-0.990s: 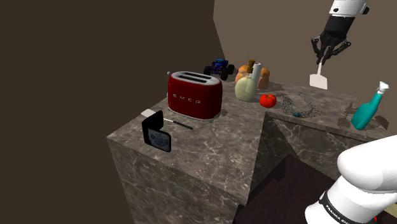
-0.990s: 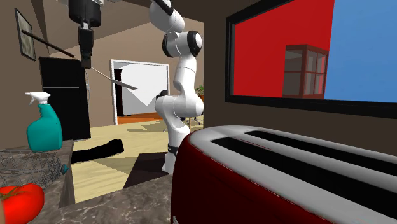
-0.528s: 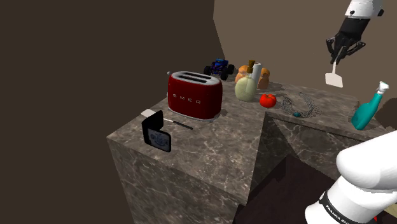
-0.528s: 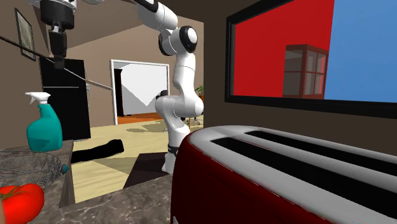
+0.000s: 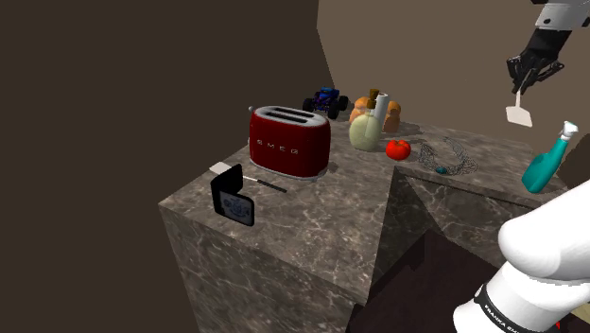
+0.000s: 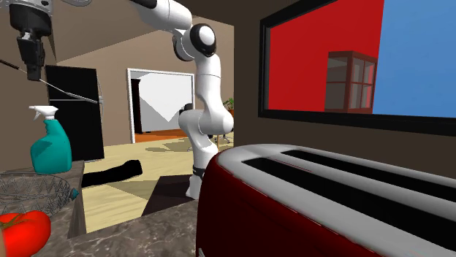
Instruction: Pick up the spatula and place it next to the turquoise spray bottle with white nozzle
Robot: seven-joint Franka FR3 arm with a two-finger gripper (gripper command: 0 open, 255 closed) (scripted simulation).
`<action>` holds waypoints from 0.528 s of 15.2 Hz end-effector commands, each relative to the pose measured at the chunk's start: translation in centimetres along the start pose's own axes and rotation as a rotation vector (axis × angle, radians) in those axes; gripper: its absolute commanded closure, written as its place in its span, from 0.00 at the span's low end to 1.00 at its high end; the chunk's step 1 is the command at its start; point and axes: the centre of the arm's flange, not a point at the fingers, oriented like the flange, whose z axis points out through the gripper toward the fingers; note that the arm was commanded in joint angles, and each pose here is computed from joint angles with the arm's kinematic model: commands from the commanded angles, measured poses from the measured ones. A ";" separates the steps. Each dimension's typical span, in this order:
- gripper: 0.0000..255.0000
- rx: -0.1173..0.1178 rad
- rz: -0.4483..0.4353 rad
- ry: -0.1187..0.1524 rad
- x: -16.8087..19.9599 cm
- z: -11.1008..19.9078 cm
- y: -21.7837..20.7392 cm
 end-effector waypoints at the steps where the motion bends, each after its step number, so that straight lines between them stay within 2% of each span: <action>1: 1.00 0.000 -0.002 0.001 1.7 -0.2 1.8; 3: 1.00 0.000 -0.002 0.001 3.7 -0.1 3.7; 8: 1.00 0.000 -0.002 0.001 3.5 2.6 3.7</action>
